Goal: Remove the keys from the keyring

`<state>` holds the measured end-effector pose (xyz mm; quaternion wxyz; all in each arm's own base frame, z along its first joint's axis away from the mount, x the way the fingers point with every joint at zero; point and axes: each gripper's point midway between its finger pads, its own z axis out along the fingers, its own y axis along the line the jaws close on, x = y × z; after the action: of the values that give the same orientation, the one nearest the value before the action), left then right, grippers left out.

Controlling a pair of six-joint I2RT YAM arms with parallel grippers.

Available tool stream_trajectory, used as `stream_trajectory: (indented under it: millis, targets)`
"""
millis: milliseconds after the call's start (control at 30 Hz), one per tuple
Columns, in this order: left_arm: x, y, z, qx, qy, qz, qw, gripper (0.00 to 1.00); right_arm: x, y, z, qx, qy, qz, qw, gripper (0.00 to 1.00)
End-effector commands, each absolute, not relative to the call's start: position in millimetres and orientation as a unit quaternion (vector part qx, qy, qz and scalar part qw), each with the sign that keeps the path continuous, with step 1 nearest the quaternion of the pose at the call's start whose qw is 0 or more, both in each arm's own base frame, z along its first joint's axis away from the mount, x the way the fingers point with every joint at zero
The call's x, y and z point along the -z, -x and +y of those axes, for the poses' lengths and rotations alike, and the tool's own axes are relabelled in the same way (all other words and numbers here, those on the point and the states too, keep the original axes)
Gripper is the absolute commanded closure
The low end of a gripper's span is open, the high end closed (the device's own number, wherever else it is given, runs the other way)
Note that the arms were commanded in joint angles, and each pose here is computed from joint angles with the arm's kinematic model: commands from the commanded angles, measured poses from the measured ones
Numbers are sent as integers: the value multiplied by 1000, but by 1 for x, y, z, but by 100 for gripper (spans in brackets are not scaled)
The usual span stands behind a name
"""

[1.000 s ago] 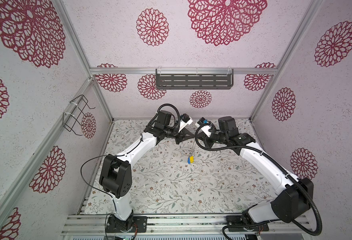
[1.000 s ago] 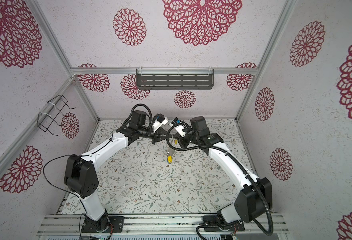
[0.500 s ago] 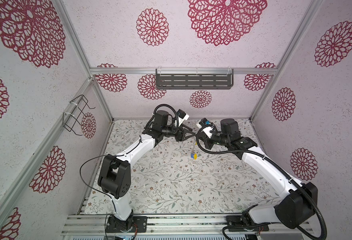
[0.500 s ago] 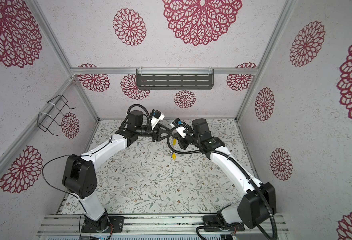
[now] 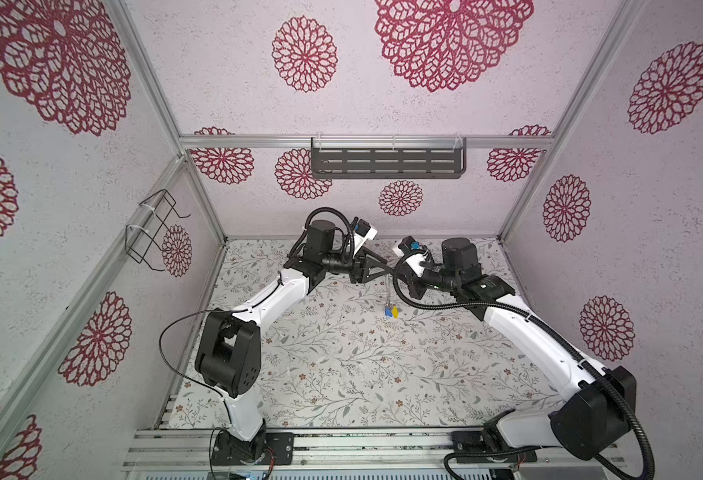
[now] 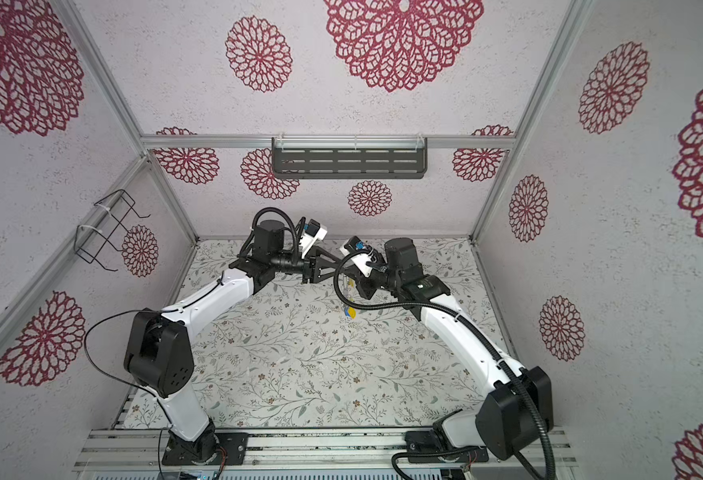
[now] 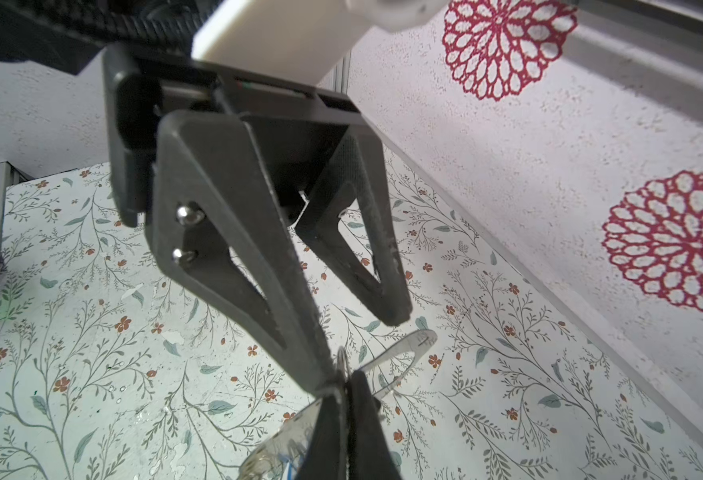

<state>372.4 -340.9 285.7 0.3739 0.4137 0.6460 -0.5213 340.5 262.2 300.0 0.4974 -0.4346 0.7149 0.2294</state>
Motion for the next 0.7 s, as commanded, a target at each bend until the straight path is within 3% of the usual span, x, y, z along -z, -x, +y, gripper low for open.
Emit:
stream_trajectory:
  millis: [0,667]
  targets:
    - [-289,-364,-333,531,-416,637,372,50,-340,-337,262,-239,429,680,544,100]
    - [-302,-363,-337,568,-408,603,384,59,-349,-333,265,-263,428,669,548,100]
